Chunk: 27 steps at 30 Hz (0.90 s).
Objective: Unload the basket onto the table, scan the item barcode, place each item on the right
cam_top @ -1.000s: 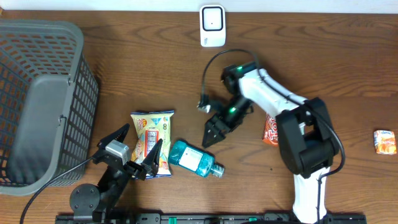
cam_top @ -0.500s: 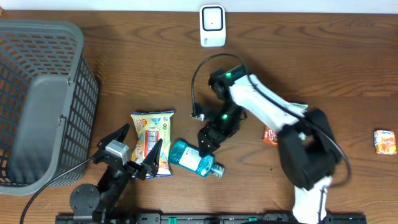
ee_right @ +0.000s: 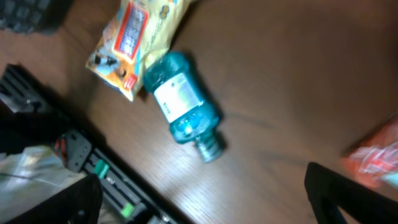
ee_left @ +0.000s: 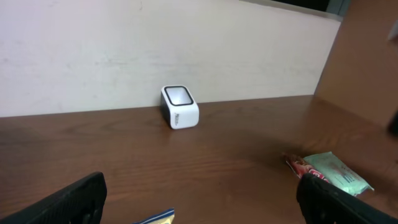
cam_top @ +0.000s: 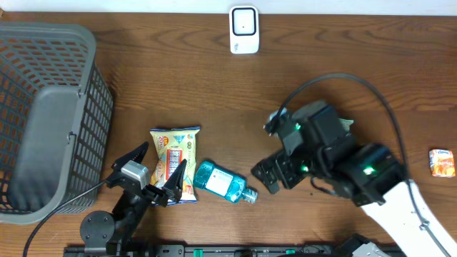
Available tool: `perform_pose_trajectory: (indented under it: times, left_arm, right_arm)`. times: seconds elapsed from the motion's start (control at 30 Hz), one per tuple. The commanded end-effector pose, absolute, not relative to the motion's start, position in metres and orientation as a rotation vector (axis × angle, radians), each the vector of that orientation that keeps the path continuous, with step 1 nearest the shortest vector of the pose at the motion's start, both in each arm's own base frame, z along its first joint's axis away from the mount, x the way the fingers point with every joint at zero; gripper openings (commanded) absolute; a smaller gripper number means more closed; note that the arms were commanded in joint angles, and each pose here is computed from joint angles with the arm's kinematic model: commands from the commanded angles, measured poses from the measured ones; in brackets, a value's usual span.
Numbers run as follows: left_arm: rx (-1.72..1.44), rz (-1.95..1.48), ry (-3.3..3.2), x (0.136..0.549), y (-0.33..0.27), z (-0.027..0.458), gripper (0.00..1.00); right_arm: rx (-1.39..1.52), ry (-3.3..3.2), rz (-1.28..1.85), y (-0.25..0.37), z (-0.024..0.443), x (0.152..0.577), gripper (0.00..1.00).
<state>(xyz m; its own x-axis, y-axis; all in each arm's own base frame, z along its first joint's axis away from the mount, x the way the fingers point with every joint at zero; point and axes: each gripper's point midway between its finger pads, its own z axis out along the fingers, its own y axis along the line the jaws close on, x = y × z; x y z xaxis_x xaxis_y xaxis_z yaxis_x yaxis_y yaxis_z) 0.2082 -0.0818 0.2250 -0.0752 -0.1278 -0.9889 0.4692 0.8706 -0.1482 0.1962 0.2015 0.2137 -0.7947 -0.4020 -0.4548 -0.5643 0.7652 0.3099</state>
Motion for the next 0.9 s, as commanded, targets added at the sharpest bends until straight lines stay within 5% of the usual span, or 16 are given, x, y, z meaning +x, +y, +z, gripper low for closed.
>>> perform_pose_trajectory:
  times: [0.0,0.07,0.43,0.87]
  left_arm:
    - [0.288,-0.512,1.547,0.206,-0.084,0.232,0.98]
    - [0.287,-0.514,1.552,0.206,-0.084,0.231,0.98]
    - [0.307,-0.574,1.575,0.202,-0.092,0.225,0.98]
    - [0.153,-0.742,1.947,0.207,-0.096,0.284,0.98]
  right_arm:
    - [-0.699,2.722,0.883,0.218,0.179,0.164,0.96]
    - [-0.697,2.734,0.928,0.222,0.166,0.161,0.98]
    - [-0.640,2.823,0.778,0.211,0.120,0.171,0.65]
    - [-0.630,2.824,0.774,0.211,0.120,0.172,0.63]
